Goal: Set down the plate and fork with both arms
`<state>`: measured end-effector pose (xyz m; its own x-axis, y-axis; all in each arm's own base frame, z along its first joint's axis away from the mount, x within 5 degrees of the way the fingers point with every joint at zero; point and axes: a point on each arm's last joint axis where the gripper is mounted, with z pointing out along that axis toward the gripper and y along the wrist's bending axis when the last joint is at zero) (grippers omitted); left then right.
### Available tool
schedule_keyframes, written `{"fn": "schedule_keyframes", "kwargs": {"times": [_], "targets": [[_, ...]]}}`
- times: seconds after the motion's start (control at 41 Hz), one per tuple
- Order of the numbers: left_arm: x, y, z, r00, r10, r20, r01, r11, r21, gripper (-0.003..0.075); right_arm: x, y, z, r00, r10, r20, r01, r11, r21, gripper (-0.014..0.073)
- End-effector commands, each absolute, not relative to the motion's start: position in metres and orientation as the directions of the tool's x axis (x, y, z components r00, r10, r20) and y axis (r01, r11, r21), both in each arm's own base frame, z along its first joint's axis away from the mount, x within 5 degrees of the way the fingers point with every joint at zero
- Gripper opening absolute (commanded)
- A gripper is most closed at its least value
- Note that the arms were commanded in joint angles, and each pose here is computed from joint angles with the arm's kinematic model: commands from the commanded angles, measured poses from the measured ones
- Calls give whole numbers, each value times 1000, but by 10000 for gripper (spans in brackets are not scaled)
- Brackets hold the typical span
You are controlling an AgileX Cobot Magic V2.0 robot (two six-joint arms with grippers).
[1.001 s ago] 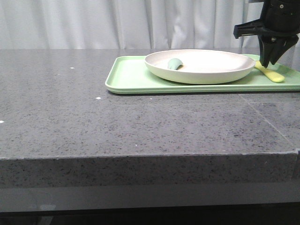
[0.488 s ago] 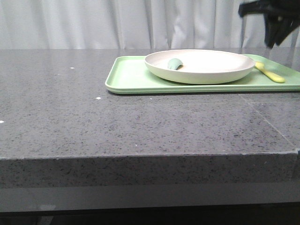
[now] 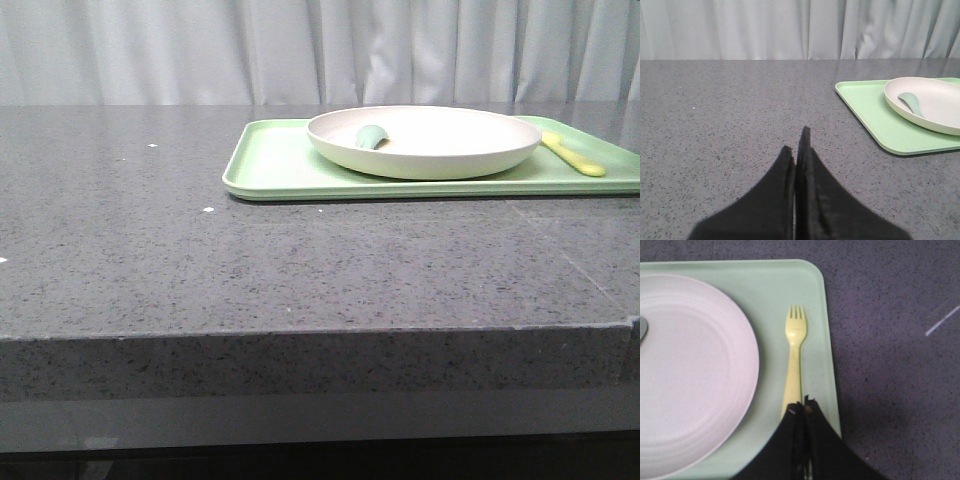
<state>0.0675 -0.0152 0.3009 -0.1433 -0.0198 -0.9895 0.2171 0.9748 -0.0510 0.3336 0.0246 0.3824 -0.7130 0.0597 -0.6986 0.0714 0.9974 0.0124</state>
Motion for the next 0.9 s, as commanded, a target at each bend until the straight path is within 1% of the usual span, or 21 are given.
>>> {"fn": "schedule_keyframes", "kwargs": {"times": [0.0, 0.146, 0.22, 0.488, 0.732, 0.879], "targets": [[68, -16, 317, -45, -47, -998, 234, 971, -57, -18, 299, 24, 405, -593, 35, -805, 36, 999, 16, -119], [68, -16, 317, -45, -47, -998, 234, 971, -57, -18, 251, 19, 396, -553, 31, -832, 24, 999, 21, -119], [68, -16, 317, -45, -47, -998, 234, 971, -57, -18, 229, 17, 386, -535, 29, -844, 17, 1000, 23, -119], [68, -16, 317, -45, -47, -998, 234, 971, -57, -18, 147, 10, 360, -359, 34, -933, -16, 999, 43, -121], [68, -16, 317, -45, -47, -998, 234, 971, -57, -18, 88, 4, 326, -213, 46, -976, -35, 998, 54, -120], [68, -16, 317, -45, -47, -998, 234, 971, -57, -18, 64, 2, 309, -130, 51, -990, -43, 997, 57, -120]]}}
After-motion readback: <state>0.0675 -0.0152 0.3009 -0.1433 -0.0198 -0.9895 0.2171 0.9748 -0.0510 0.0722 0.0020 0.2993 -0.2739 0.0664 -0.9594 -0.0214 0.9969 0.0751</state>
